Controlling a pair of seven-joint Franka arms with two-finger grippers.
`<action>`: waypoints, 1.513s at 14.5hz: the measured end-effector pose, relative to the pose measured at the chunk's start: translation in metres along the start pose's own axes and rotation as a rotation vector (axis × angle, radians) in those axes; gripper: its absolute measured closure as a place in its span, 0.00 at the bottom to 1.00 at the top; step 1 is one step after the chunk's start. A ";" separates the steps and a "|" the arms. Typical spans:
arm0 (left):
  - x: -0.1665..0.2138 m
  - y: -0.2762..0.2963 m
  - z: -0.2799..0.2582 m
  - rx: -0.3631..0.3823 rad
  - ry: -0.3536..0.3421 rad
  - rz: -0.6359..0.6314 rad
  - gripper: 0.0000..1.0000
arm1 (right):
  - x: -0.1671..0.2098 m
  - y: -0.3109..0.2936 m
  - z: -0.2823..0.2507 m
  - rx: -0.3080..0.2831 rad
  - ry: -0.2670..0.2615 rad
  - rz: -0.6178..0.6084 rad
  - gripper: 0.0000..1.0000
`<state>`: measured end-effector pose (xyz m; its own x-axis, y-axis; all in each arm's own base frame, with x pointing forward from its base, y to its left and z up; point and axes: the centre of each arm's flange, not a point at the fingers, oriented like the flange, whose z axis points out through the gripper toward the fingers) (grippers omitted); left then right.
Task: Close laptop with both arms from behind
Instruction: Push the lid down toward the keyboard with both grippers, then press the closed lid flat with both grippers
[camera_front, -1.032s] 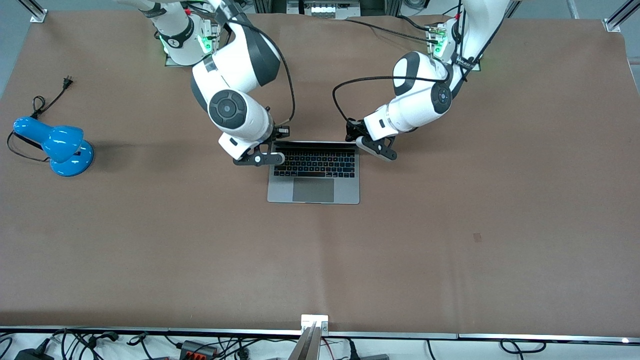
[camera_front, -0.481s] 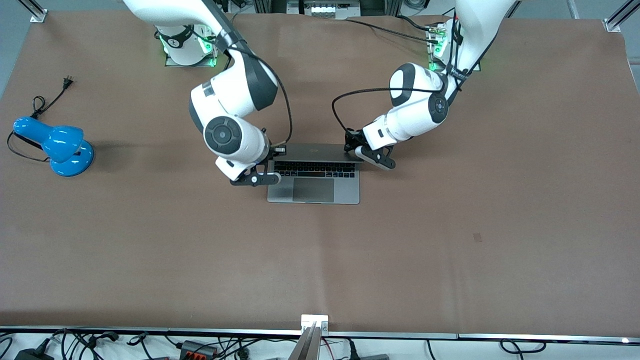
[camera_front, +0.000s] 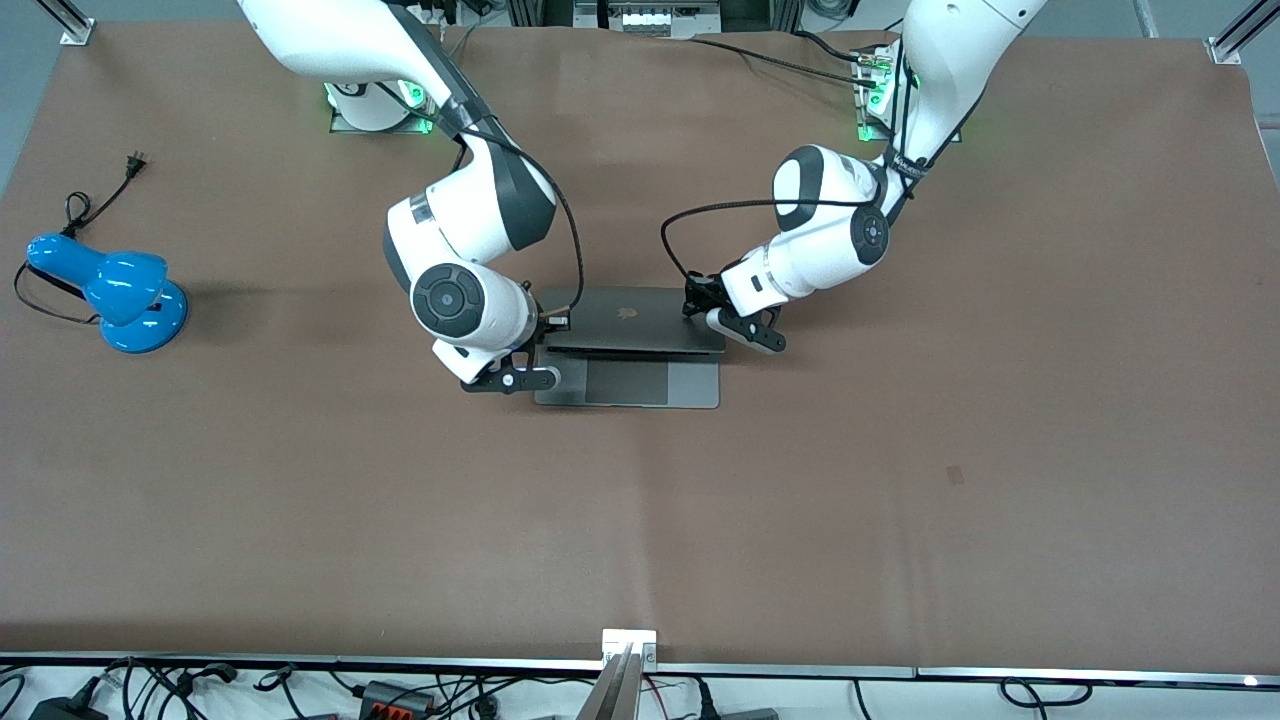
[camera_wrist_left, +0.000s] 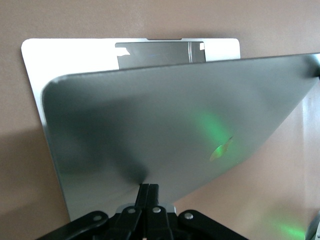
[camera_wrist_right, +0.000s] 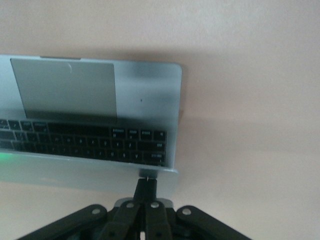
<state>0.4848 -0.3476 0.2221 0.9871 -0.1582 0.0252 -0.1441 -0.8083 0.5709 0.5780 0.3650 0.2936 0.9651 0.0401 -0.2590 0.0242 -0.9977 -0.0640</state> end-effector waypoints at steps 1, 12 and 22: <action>0.001 -0.002 0.003 -0.002 -0.003 -0.005 0.99 | 0.003 0.000 0.005 0.001 0.007 0.001 0.99; 0.022 -0.035 0.047 -0.016 0.012 -0.036 0.99 | 0.031 -0.013 0.049 0.016 0.051 -0.007 0.99; 0.026 -0.037 0.047 -0.019 0.021 -0.012 0.99 | 0.037 -0.030 0.099 0.008 0.073 -0.034 0.99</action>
<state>0.5128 -0.3482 0.1631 0.9901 -0.1362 0.0352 -0.1308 -0.7993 0.5866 0.5871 0.4024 0.1902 0.9802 0.0691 -0.1853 0.0553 -0.9953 -0.0789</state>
